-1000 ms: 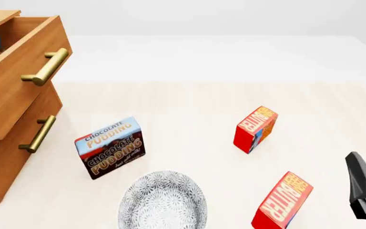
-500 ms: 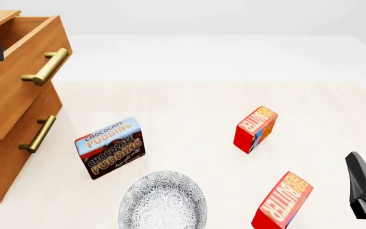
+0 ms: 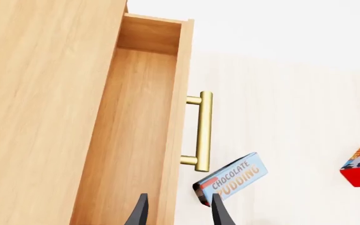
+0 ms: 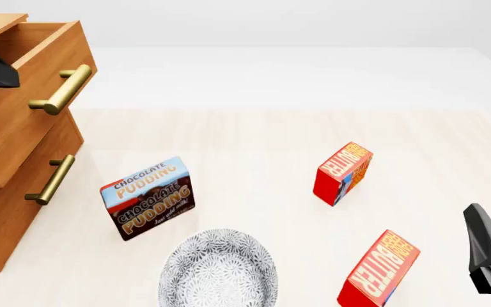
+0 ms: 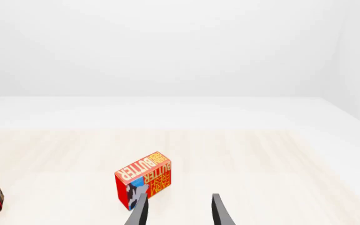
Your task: Put the butter at the front in the top drawer of the cabinet and close it.
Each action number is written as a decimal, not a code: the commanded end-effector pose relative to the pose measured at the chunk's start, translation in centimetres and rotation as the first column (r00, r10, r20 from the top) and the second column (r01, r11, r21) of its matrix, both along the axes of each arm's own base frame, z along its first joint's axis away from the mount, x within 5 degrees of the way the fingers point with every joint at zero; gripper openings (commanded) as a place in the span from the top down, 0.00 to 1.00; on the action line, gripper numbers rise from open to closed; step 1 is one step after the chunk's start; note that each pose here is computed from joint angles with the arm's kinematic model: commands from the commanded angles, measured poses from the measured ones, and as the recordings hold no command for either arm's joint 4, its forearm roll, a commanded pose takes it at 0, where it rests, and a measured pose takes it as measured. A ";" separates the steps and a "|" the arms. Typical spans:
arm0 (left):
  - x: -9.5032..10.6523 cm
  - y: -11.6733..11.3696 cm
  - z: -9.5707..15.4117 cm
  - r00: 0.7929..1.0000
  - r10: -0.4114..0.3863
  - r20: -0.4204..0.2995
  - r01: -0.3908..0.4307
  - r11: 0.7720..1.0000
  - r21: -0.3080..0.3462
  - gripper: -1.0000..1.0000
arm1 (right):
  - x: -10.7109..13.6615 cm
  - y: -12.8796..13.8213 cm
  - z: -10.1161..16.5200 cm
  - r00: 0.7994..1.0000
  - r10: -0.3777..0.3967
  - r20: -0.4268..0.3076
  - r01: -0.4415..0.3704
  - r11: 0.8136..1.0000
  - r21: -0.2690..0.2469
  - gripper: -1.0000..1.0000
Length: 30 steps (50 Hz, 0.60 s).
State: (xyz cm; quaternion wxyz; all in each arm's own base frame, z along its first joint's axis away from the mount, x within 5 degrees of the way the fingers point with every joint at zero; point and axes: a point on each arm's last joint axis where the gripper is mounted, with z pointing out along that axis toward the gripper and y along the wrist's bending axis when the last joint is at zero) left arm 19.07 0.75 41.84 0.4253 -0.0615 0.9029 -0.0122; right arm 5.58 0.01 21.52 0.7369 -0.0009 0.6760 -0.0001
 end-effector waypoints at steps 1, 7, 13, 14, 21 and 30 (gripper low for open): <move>1.4 0.0 -1.1 1.000 0.005 -0.021 -0.005 1.000 -0.009 0.00 | 0.0 0.0 0.0 1.000 0.000 0.000 0.000 1.000 0.000 0.00; 1.8 -0.2 -2.2 0.999 0.003 -0.033 -0.004 1.000 -0.022 0.00 | 0.0 0.0 0.0 1.000 0.000 0.000 0.000 1.000 0.000 0.00; 1.9 -0.3 -2.4 0.999 0.003 -0.035 -0.004 1.000 -0.025 0.00 | 0.0 0.0 0.0 1.000 0.000 0.001 0.000 1.000 0.000 0.00; 2.0 -0.3 -2.5 0.999 0.002 -0.037 -0.003 1.000 -0.024 0.00 | 0.0 0.0 0.0 1.000 0.000 0.001 0.000 1.000 0.000 0.00; 2.3 -0.7 -3.1 0.999 -0.011 -0.042 0.009 0.999 -0.033 0.00 | 0.0 0.0 0.0 1.000 0.000 0.000 0.000 1.000 0.000 0.00; 2.8 -1.4 -3.2 0.998 -0.042 -0.047 0.040 0.999 -0.035 0.00 | 0.0 0.0 0.0 1.000 -0.001 0.000 0.001 1.000 0.000 0.00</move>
